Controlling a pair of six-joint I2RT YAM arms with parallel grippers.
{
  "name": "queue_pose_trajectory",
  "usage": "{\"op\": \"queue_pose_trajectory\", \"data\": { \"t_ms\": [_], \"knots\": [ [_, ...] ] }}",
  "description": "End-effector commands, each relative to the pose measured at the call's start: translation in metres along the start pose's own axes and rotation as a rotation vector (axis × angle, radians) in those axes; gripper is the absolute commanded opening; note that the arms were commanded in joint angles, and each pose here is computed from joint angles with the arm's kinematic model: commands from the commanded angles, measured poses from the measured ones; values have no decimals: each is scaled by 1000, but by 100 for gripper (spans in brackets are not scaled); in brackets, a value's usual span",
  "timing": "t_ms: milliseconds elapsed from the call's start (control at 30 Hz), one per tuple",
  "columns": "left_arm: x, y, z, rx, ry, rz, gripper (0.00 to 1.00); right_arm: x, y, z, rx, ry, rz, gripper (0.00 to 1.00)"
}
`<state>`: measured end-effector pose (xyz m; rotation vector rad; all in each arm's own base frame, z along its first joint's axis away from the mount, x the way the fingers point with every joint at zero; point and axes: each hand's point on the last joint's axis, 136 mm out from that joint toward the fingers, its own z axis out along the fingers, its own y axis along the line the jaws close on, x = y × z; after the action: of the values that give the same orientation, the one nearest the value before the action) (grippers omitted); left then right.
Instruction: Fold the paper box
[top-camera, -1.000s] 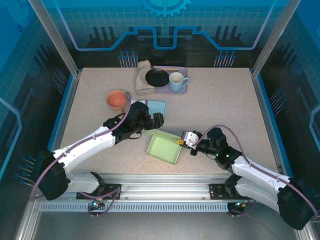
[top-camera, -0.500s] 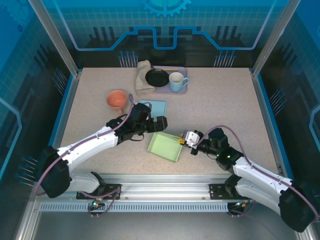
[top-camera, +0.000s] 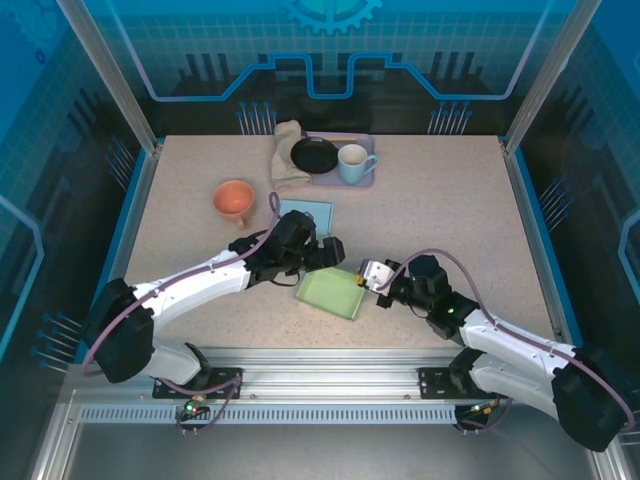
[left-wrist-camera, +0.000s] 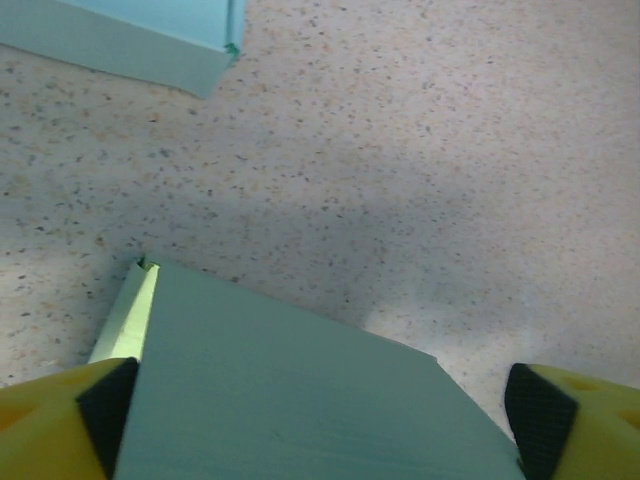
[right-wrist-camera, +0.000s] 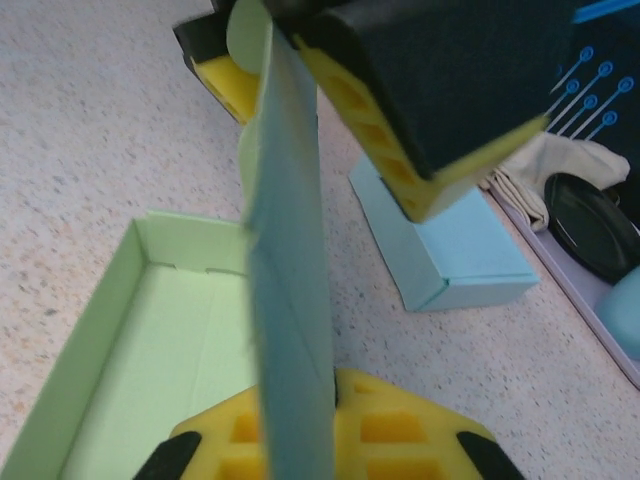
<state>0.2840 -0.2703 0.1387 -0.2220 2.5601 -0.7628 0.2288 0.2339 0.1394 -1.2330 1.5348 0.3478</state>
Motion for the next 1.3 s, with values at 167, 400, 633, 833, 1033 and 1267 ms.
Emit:
{"op": "queue_pose_trajectory", "data": {
  "t_ms": [167, 400, 633, 833, 1033, 1267],
  "knots": [
    [15, 18, 20, -81, 11, -16, 81, 5, 0, 7, 6, 97, -49, 28],
    [26, 46, 30, -168, 15, -50, 81, -8, -5, -18, 99, 81, 84, 44],
    [21, 57, 20, -203, -49, -70, 81, -17, -19, -55, 228, 30, 368, 55],
    [18, 58, 15, -223, -71, -55, 84, -2, -40, -72, 380, 99, 601, 67],
    [22, 65, 20, -260, -59, -45, 88, 25, -63, -57, 535, 305, 757, 69],
    [24, 69, 24, -284, -56, -30, 90, 50, -56, -6, 485, 554, 774, 72]
  ]
}}
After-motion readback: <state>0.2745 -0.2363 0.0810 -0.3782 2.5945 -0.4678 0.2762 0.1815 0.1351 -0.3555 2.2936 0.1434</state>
